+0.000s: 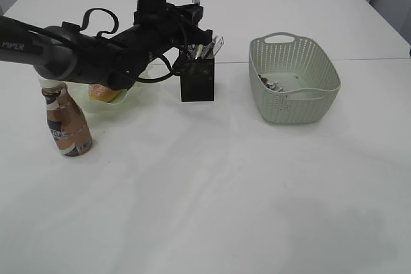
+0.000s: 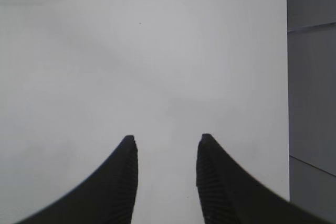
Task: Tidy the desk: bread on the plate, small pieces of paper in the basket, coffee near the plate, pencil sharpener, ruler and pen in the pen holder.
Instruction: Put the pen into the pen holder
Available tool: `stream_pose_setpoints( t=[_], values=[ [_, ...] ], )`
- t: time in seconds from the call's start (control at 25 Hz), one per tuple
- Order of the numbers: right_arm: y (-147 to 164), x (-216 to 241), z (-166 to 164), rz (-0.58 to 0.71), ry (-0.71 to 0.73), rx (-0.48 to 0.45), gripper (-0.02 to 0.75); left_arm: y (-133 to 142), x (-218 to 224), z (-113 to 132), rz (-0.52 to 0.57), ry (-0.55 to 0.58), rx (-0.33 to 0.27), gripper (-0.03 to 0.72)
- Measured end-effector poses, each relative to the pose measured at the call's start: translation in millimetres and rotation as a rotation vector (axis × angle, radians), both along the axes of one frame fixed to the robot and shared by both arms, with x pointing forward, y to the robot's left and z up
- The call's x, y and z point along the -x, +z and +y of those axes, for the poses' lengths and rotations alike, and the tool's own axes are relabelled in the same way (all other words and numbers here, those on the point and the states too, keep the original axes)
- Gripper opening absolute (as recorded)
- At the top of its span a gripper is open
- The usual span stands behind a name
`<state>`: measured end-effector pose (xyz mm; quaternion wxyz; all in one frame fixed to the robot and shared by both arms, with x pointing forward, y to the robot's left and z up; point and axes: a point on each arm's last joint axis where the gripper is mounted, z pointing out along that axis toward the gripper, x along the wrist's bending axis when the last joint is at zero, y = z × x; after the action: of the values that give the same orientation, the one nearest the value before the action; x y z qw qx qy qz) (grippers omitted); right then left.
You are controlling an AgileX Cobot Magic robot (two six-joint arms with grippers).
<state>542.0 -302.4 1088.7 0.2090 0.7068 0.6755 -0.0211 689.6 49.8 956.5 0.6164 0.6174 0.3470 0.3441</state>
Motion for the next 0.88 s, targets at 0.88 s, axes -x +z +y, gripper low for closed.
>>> stream_pose_setpoints(
  t=[0.88],
  values=[
    [0.0,0.0,0.0,0.000,0.000,0.000,0.308,-23.2,-14.7,-3.7,0.083,0.013,-0.051,0.068]
  ],
)
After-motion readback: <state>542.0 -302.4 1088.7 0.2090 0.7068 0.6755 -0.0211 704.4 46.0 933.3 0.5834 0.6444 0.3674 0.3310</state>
